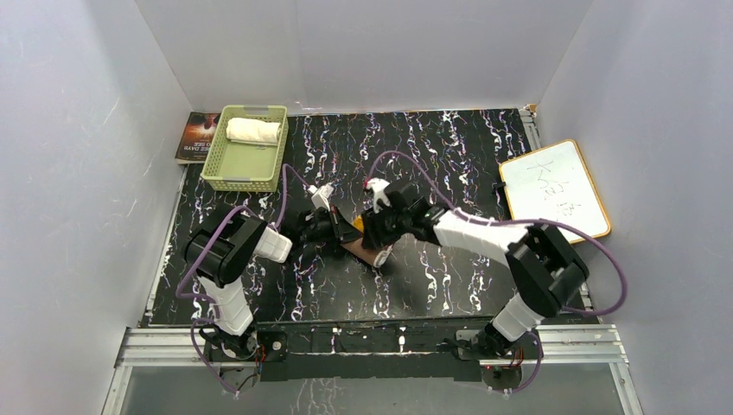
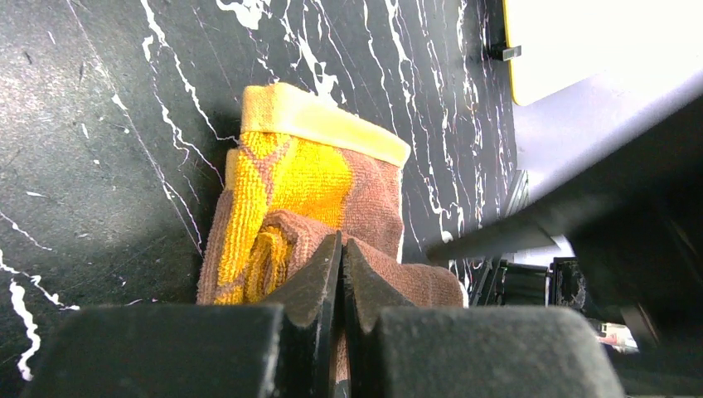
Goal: Roll the towels
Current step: Roll the towel at the center of the board, then pick up the towel at the center of the board.
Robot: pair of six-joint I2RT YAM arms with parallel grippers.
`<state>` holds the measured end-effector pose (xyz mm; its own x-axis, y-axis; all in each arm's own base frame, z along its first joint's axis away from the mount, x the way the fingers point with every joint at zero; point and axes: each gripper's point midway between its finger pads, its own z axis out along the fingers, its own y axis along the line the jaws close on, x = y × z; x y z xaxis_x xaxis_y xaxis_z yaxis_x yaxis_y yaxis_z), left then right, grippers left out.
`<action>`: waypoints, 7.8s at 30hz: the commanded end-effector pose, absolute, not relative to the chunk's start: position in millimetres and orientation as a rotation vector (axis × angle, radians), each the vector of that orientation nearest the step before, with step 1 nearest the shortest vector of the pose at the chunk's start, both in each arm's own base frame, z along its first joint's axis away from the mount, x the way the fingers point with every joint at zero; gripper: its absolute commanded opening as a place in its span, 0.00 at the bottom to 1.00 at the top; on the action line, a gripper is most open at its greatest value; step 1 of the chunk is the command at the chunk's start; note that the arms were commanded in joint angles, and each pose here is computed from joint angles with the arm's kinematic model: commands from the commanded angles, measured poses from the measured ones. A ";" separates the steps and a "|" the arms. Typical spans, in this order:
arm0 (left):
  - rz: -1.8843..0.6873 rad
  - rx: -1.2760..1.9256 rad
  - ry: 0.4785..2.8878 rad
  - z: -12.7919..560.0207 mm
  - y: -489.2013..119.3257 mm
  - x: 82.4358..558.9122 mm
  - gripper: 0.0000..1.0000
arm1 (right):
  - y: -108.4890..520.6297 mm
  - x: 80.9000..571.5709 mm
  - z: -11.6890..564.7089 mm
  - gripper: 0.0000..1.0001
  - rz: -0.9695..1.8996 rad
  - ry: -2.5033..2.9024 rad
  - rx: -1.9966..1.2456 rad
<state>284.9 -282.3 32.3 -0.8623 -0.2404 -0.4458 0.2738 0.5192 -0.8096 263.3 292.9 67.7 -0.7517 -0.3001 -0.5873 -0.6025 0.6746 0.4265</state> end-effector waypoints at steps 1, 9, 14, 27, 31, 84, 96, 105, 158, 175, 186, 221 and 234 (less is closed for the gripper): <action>-1.163 -0.018 2.413 -13.2 -262.7 270.3 0.00 | 303.7 268.8 106.5 0.46 0.538 2.129 -0.816; -1.129 -0.003 2.420 -10.8 -259.8 271.0 0.00 | 310.7 249.8 93.9 0.49 0.350 2.071 -0.982; -1.122 0.003 2.422 -10.5 -259.3 270.3 0.00 | 323.5 235.7 82.1 0.49 0.263 2.046 -1.068; -1.126 0.032 2.438 -9.0 -261.1 269.6 0.00 | 314.7 231.5 36.9 0.46 -0.014 2.100 -1.145; -1.134 0.055 2.433 -3.1 -262.3 270.6 0.00 | 302.9 239.0 24.7 0.39 -0.128 2.122 -1.110; -1.393 0.060 2.194 55.4 -257.8 282.9 0.29 | 342.5 275.0 25.7 0.20 1.676 2.601 -0.322; -1.284 0.116 2.272 26.7 -255.6 296.0 0.29 | 311.5 314.0 63.2 0.43 1.042 2.411 -0.581; -1.287 0.108 2.298 16.2 -256.0 295.5 0.28 | 329.7 276.0 129.0 0.48 0.575 2.038 -0.905; -1.172 -0.172 2.152 114.1 -200.0 294.0 0.49 | 319.2 267.3 58.8 0.05 0.711 2.300 -0.856; -1.327 -0.278 2.130 65.5 -255.4 301.8 0.64 | 310.5 278.6 40.9 0.04 0.873 2.394 -0.764; -1.294 -0.405 2.042 49.5 -248.6 317.7 0.70 | 313.3 267.7 33.8 0.04 1.027 2.436 -0.756; -1.297 -0.212 2.117 21.7 -302.7 328.8 0.59 | 271.5 286.6 17.6 0.03 1.471 2.528 -0.301; -1.246 -0.174 2.075 43.0 -296.6 341.3 0.40 | 273.6 303.6 72.3 0.38 1.518 2.337 -0.398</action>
<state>337.3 -299.8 33.1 -0.7629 -0.4676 -0.4465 0.1949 0.4921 -0.8484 292.6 278.4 48.6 -0.9457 -0.0762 -0.3159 -0.3186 0.4086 0.8553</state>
